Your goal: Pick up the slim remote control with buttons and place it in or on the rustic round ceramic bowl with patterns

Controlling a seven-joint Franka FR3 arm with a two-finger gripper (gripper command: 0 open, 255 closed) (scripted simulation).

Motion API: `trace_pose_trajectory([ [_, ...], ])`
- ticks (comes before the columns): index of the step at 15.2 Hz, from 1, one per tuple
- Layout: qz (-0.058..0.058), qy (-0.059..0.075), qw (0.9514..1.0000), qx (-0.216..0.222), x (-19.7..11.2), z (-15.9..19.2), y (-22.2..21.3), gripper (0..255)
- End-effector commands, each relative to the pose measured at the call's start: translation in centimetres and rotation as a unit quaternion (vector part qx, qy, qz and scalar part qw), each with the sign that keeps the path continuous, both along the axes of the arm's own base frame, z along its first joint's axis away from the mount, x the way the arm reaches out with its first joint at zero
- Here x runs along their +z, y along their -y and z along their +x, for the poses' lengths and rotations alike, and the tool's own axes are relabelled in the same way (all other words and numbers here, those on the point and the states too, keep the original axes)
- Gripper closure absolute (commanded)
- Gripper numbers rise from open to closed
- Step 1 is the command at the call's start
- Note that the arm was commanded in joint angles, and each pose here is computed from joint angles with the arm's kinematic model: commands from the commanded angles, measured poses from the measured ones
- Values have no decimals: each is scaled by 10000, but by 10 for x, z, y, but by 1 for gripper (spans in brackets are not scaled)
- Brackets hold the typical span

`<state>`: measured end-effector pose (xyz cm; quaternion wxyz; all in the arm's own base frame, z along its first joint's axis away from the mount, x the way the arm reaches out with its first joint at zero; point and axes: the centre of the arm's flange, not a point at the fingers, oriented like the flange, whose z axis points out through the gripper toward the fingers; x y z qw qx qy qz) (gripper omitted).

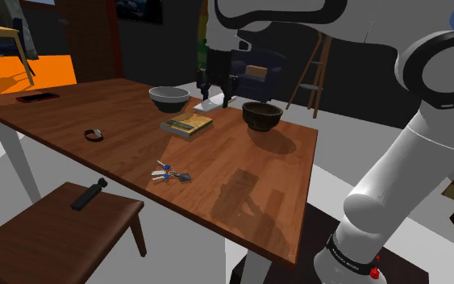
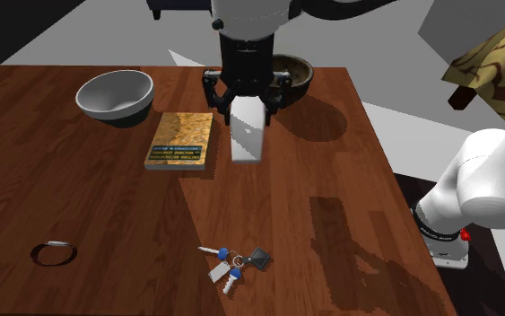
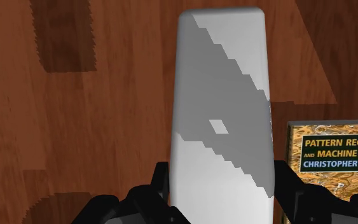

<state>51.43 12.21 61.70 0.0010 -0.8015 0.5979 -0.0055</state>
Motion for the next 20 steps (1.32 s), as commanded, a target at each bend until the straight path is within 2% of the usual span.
trace_pose_trajectory([
  [1,-1,-1,10000,0,8,0,1,255],
  [20,-1,-1,10000,0,10,-1,252,255],
])
